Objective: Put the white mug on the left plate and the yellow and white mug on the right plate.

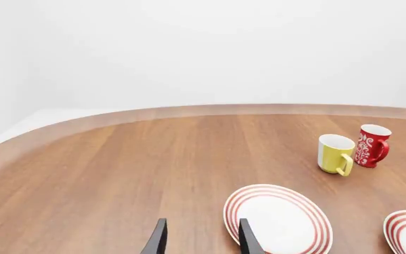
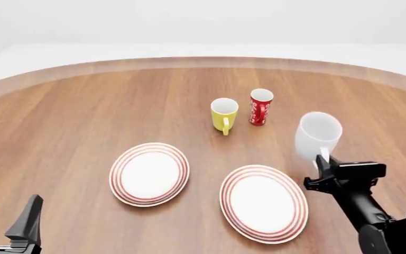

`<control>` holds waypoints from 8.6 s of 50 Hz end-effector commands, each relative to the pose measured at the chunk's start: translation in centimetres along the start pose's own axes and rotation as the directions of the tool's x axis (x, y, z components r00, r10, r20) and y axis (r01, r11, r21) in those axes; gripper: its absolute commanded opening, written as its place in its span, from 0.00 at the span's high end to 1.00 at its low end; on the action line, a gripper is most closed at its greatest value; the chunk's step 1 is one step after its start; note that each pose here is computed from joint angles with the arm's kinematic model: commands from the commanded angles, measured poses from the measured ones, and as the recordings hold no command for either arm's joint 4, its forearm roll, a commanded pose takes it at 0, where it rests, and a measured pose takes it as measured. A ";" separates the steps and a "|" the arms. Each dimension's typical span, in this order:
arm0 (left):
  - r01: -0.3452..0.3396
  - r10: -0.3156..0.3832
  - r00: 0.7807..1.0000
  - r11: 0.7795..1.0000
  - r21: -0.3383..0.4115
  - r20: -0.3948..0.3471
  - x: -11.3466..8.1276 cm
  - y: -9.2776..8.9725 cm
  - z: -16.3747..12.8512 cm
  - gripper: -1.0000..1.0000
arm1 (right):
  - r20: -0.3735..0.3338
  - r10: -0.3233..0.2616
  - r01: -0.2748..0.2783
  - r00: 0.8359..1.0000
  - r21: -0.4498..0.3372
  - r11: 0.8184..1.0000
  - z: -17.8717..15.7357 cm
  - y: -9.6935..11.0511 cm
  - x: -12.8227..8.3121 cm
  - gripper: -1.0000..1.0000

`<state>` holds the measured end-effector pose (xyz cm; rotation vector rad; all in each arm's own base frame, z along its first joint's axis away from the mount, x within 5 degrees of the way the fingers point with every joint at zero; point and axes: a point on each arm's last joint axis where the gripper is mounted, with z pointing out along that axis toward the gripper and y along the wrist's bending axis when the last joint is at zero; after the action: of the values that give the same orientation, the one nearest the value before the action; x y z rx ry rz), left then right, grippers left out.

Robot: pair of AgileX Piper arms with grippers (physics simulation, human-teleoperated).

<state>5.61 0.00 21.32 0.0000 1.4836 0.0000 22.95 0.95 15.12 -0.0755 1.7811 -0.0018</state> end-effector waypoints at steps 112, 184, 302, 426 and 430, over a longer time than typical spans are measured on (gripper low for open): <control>0.000 0.000 1.000 1.000 0.000 0.000 0.0 0.0 0.0 0.00 | 0.153 -0.029 0.116 0.988 -0.598 0.793 1.7 20.0 -7.8 1.00; 0.000 0.000 1.000 1.000 0.000 0.000 0.0 0.0 0.0 0.00 | 0.006 -0.044 0.035 0.999 -0.722 0.691 2.8 27.8 -1.0 1.00; 0.000 0.000 1.000 1.000 0.000 0.000 0.0 0.0 0.0 0.00 | 0.021 -0.080 0.073 0.997 -0.675 0.735 2.6 24.4 -2.0 0.00; 0.000 0.000 1.000 1.000 0.000 0.000 0.0 0.0 0.0 0.00 | 0.008 -0.017 0.019 1.000 -0.335 0.942 16.8 14.5 -4.5 0.00; 0.000 0.000 1.000 1.000 0.000 0.000 0.0 0.0 0.0 0.00 | -0.006 -0.011 0.008 1.000 -0.331 0.944 17.5 14.5 -3.8 0.00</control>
<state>5.61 0.00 21.32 0.0000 1.4836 0.0000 39.05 16.17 15.85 -0.3420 1.7510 0.2880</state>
